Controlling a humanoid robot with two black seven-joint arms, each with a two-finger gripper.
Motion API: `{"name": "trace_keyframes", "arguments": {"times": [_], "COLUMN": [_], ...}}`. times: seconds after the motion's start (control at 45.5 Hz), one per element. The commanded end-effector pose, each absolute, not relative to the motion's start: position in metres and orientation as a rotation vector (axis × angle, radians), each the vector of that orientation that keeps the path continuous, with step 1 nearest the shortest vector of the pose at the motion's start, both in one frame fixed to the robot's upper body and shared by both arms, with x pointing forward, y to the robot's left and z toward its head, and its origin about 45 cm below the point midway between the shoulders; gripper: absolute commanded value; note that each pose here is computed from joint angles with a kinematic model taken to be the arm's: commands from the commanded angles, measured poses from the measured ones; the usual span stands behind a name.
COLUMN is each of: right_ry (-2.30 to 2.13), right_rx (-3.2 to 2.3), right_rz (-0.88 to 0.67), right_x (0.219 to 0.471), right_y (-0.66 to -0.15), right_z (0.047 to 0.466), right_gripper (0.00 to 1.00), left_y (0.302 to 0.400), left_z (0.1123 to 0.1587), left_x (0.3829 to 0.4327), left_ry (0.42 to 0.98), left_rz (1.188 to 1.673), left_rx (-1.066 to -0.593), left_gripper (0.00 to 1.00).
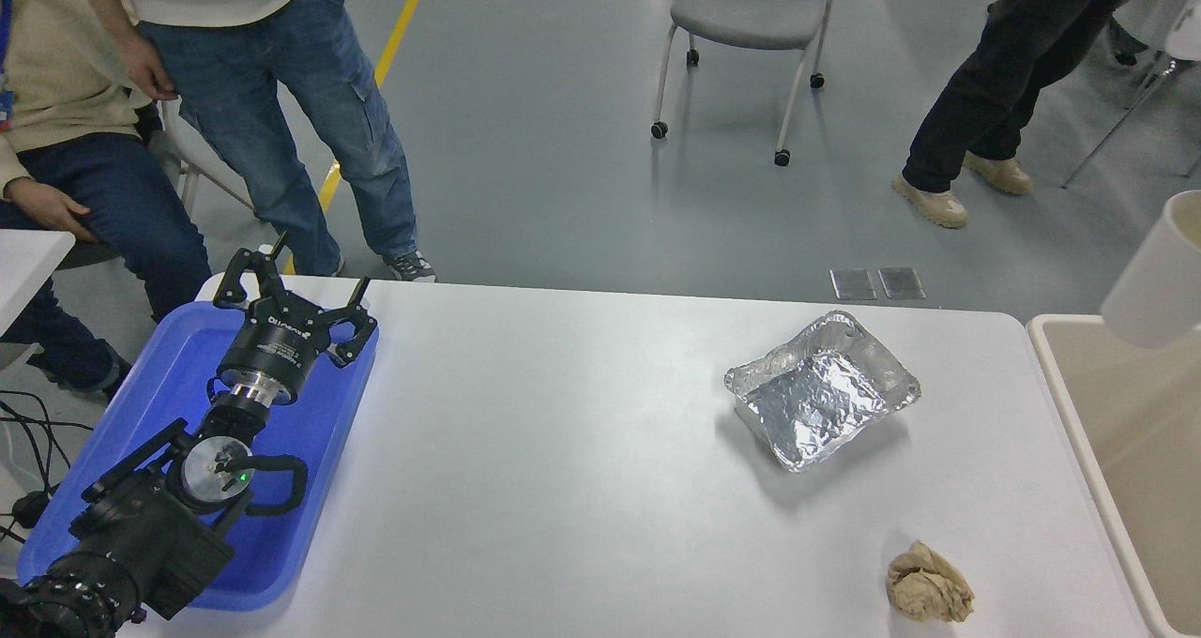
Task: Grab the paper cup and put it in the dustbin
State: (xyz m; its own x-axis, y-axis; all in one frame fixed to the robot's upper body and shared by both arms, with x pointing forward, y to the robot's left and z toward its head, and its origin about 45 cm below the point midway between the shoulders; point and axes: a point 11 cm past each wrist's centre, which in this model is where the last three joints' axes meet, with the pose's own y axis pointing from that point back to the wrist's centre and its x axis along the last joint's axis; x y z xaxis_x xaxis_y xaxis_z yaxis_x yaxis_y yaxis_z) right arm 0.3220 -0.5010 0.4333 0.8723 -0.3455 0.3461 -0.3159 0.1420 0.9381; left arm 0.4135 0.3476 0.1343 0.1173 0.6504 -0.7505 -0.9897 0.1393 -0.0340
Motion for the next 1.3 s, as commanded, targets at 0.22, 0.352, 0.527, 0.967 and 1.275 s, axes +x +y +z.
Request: {"name": "trace_keyframes", "arguments": {"times": [0.22,0.352,0.527,0.967,1.275], "right_ry": [-0.706,-0.755,-0.815,-0.993,-1.032], "right_rx": [1.386,1.375,1.279,1.101,0.974], "right_rz": [-0.218,-0.182,-0.137,-0.167,-0.024], "right_x": [0.287,0.289,0.289,0.282,0.287], "right_y": [-0.607,-0.622,-0.646,-0.654,-0.64], "right_z": [0.347,0.321,0.29,0.188,0.145], "right_gripper": [0.0,0.0,0.0,0.0,0.0], "left_y": [0.3476,0.3476,0.3476,0.3476,0.3476], "left_z": [0.1343,0.1343,0.1343,0.1343,0.1343], "left_x": [0.4134,0.4134,0.4134,0.4134,0.4134], "left_ry": [0.672,0.672,0.672,0.672,0.672], "left_rz": [1.324,1.324,1.324,1.324,1.324], "left_rx": [-0.63,-0.63,-0.63,-0.63,-0.63], "left_gripper": [1.0,1.0,1.0,1.0,1.0]}}
